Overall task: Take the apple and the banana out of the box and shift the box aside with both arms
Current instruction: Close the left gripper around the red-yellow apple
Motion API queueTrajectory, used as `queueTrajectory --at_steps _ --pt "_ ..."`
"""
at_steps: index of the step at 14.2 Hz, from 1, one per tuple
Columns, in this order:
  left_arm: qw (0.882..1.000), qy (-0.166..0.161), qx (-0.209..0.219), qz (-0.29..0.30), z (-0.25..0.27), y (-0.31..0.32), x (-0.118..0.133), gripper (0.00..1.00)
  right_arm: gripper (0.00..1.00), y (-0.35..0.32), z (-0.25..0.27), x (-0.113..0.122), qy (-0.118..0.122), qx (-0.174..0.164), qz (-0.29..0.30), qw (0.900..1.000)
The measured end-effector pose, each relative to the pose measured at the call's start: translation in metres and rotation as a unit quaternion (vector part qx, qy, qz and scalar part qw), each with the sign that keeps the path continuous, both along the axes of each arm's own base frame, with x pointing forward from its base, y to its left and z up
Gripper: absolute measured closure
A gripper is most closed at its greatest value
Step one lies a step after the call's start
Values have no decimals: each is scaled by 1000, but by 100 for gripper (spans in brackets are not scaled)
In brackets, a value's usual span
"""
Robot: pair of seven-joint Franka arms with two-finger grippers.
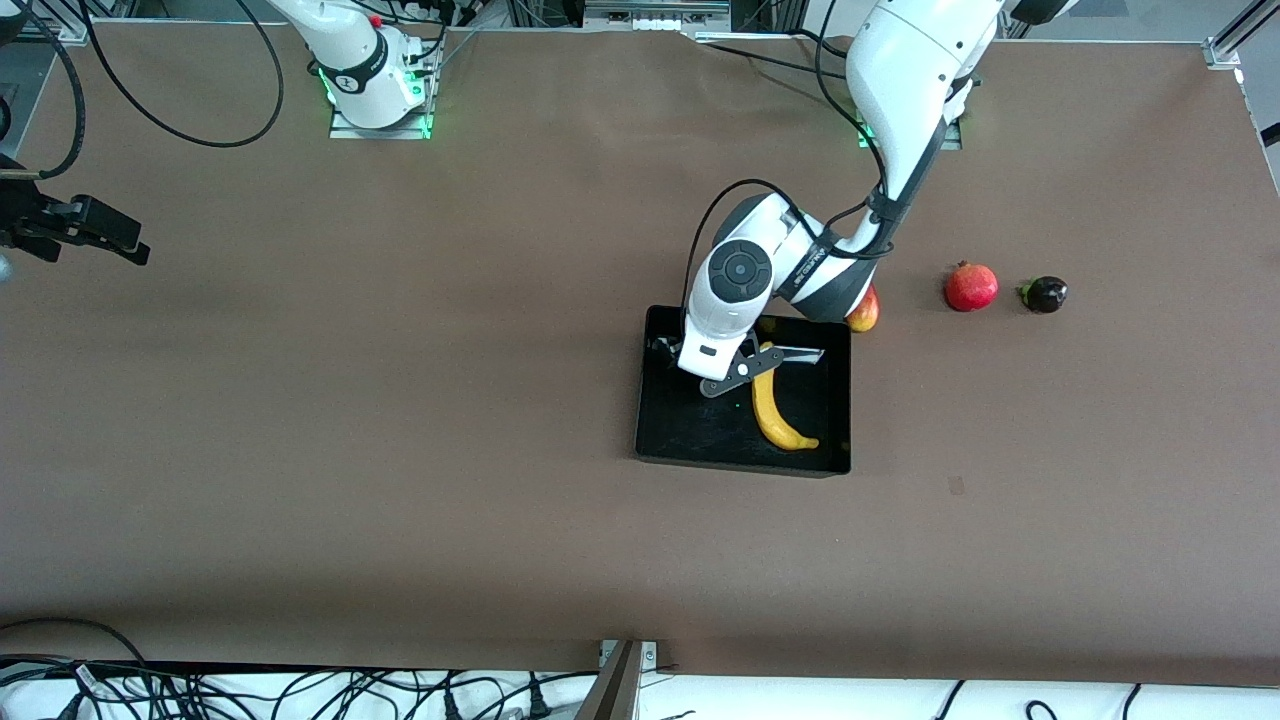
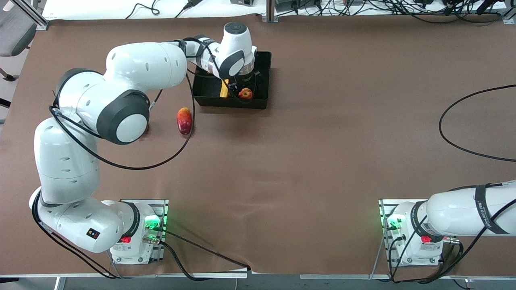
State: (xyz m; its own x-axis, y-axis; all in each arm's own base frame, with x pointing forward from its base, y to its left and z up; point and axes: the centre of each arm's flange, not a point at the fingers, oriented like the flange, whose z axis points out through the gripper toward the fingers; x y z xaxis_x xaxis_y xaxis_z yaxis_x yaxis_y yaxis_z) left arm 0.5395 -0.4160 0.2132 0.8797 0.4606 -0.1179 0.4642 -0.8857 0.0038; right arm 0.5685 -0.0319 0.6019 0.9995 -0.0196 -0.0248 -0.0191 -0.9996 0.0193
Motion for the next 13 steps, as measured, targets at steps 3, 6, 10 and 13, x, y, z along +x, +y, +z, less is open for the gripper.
queueTrajectory --at_steps 3,6,10,13 --pt "1000 2 -1 -3 -15 -3 -8 0 0 0 0 0 0 0 0 1000" --pt "1000 9 3 -3 -28 0 -12 7 0 0 0 0 0 0 0 1000" --pt "1000 9 3 -3 -28 0 -12 32 0 0 0 0 0 0 0 1000" --pt "1000 7 2 -2 -21 0 -8 32 0 0 0 0 0 0 0 1000"
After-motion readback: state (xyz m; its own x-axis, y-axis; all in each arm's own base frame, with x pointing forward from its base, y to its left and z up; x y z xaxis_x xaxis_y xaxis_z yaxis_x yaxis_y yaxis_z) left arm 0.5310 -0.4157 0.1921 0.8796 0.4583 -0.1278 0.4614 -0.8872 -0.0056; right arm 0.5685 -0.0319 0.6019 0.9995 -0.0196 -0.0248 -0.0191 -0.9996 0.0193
